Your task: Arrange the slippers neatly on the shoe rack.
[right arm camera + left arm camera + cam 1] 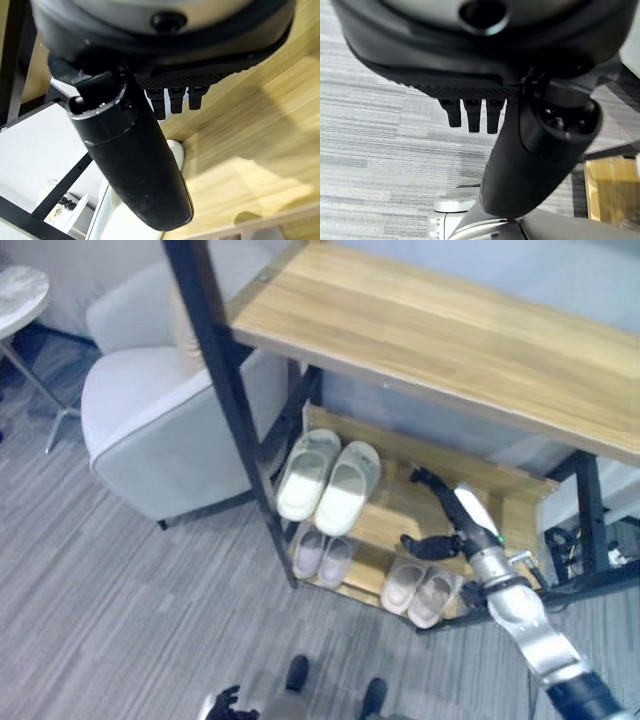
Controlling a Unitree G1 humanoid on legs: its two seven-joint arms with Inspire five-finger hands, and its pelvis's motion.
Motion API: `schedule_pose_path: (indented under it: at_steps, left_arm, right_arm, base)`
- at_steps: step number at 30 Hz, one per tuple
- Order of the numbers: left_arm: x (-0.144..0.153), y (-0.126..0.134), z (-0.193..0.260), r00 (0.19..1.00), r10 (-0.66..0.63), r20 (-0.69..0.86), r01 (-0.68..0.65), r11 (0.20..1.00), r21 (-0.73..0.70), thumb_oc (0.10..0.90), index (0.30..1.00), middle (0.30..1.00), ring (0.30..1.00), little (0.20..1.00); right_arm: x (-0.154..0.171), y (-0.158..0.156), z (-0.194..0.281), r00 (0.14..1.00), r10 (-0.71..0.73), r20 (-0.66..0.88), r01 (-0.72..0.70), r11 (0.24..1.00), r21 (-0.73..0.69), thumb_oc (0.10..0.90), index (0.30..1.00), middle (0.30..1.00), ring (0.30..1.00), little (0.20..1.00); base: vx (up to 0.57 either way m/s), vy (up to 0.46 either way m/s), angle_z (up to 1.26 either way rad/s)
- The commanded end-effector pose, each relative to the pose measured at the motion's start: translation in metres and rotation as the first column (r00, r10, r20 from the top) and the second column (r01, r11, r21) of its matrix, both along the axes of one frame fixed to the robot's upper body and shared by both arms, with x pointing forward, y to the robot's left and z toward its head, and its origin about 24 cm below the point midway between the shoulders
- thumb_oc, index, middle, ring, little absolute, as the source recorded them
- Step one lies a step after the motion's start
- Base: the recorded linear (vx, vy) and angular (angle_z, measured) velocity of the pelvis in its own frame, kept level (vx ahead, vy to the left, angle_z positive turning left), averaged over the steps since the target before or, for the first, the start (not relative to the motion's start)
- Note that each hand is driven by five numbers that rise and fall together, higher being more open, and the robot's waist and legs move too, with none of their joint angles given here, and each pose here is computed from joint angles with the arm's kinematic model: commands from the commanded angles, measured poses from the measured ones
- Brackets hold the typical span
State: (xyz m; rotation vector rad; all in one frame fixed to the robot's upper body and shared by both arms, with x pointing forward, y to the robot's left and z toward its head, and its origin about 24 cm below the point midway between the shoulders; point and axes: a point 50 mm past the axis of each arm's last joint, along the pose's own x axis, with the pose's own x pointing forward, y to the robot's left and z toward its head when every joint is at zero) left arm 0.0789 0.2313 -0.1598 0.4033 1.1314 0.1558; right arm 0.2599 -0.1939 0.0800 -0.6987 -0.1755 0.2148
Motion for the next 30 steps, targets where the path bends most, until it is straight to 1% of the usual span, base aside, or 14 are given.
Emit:
schedule_pose_path:
  at_steps: [1,6,9,11,12,13,14,16,17,18,19,23,26,30]
  left_arm:
    - [0.004,-0.025,-0.006,0.993,-0.113,-0.024,0.111,0.991,-0.076,0.800,0.900,0.900,0.900,0.900]
    - [0.010,-0.028,-0.006,0.988,-0.153,-0.025,0.151,0.985,-0.085,0.800,0.900,0.900,0.900,0.900]
    - [0.014,-0.033,-0.006,0.982,-0.187,-0.015,0.184,0.979,-0.092,0.800,0.900,0.900,0.900,0.900]
    - [0.015,-0.034,-0.005,0.981,-0.196,-0.013,0.194,0.976,-0.095,0.800,0.900,0.900,0.900,0.900]
    - [0.018,-0.036,-0.005,0.974,-0.227,-0.006,0.225,0.969,-0.097,0.800,0.900,0.900,0.900,0.900]
    - [0.018,-0.036,-0.005,0.974,-0.227,-0.006,0.226,0.969,-0.097,0.800,0.900,0.900,0.900,0.900]
    - [0.021,-0.039,-0.004,0.968,-0.251,0.003,0.250,0.963,-0.099,0.800,0.900,0.900,0.900,0.900]
    - [0.022,-0.040,-0.004,0.965,-0.261,0.006,0.260,0.960,-0.100,0.800,0.900,0.900,0.900,0.900]
    - [0.025,-0.044,-0.004,0.957,-0.290,0.011,0.289,0.951,-0.107,0.800,0.900,0.900,0.900,0.900]
    - [0.025,-0.044,-0.004,0.957,-0.290,0.011,0.290,0.951,-0.107,0.800,0.900,0.900,0.900,0.900]
    - [0.025,-0.046,-0.004,0.949,-0.315,0.008,0.315,0.943,-0.107,0.800,0.900,0.900,0.900,0.900]
    - [0.025,-0.048,-0.004,0.939,-0.344,0.003,0.342,0.934,-0.103,0.800,0.900,0.900,0.900,0.900]
    - [0.024,-0.047,-0.004,0.936,-0.351,-0.001,0.349,0.932,-0.092,0.800,0.900,0.900,0.900,0.900]
    - [0.028,-0.040,-0.002,0.937,-0.349,0.008,0.349,0.936,-0.056,0.800,0.900,0.900,0.900,0.900]
  right_arm:
    - [-0.012,0.005,0.028,0.982,0.140,0.130,-0.141,0.990,-0.003,0.800,0.900,0.900,0.900,0.900]
    - [-0.028,0.003,0.005,0.988,0.150,0.031,-0.147,0.987,-0.062,0.800,0.900,0.900,0.900,0.900]
    - [-0.046,-0.002,-0.017,0.984,0.162,-0.078,-0.172,0.974,-0.147,0.800,0.900,0.900,0.900,0.900]
    - [-0.049,-0.004,-0.021,0.981,0.163,-0.104,-0.180,0.967,-0.179,0.800,0.900,0.900,0.900,0.900]
    - [-0.056,-0.009,-0.032,0.975,0.160,-0.157,-0.198,0.945,-0.262,0.800,0.900,0.900,0.900,0.900]
    - [-0.056,-0.009,-0.032,0.975,0.160,-0.157,-0.197,0.945,-0.262,0.800,0.900,0.900,0.900,0.900]
    - [-0.063,-0.015,-0.048,0.964,0.141,-0.225,-0.210,0.924,-0.321,0.800,0.900,0.900,0.900,0.900]
    - [-0.065,-0.017,-0.054,0.960,0.131,-0.248,-0.213,0.917,-0.337,0.800,0.900,0.900,0.900,0.900]
    - [-0.070,-0.025,-0.071,0.947,0.091,-0.309,-0.210,0.902,-0.378,0.800,0.900,0.900,0.900,0.900]
    - [-0.070,-0.024,-0.071,0.947,0.091,-0.307,-0.209,0.901,-0.379,0.800,0.900,0.900,0.900,0.900]
    - [-0.074,-0.031,-0.090,0.929,0.039,-0.367,-0.194,0.897,-0.397,0.800,0.900,0.900,0.900,0.900]
    - [-0.087,-0.043,-0.132,0.877,-0.103,-0.469,-0.131,0.888,-0.442,0.800,0.900,0.900,0.900,0.900]
    - [-0.099,-0.047,-0.164,0.803,-0.214,-0.557,-0.067,0.895,-0.441,0.800,0.900,0.900,0.900,0.900]
    - [-0.113,-0.043,-0.193,0.712,-0.299,-0.635,-0.031,0.891,-0.453,0.800,0.900,0.900,0.900,0.900]
  base:
    - [0.00,-0.032,-0.15]
    - [0.02,-0.034,-0.15]
    - [-0.02,-0.036,-0.12]
    - [0.00,-0.029,-0.24]
    - [-0.02,-0.022,-0.22]
    - [-0.05,-0.043,-0.16]
    - [0.00,-0.035,-0.09]
    - [-0.02,-0.032,-0.13]
    - [-0.08,-0.015,-0.12]
    - [-0.02,-0.041,-0.08]
    - [-0.04,-0.030,-0.01]
    - [-0.03,-0.036,0.03]
    - [-0.02,-0.043,0.05]
    - [-0.04,-0.063,0.11]
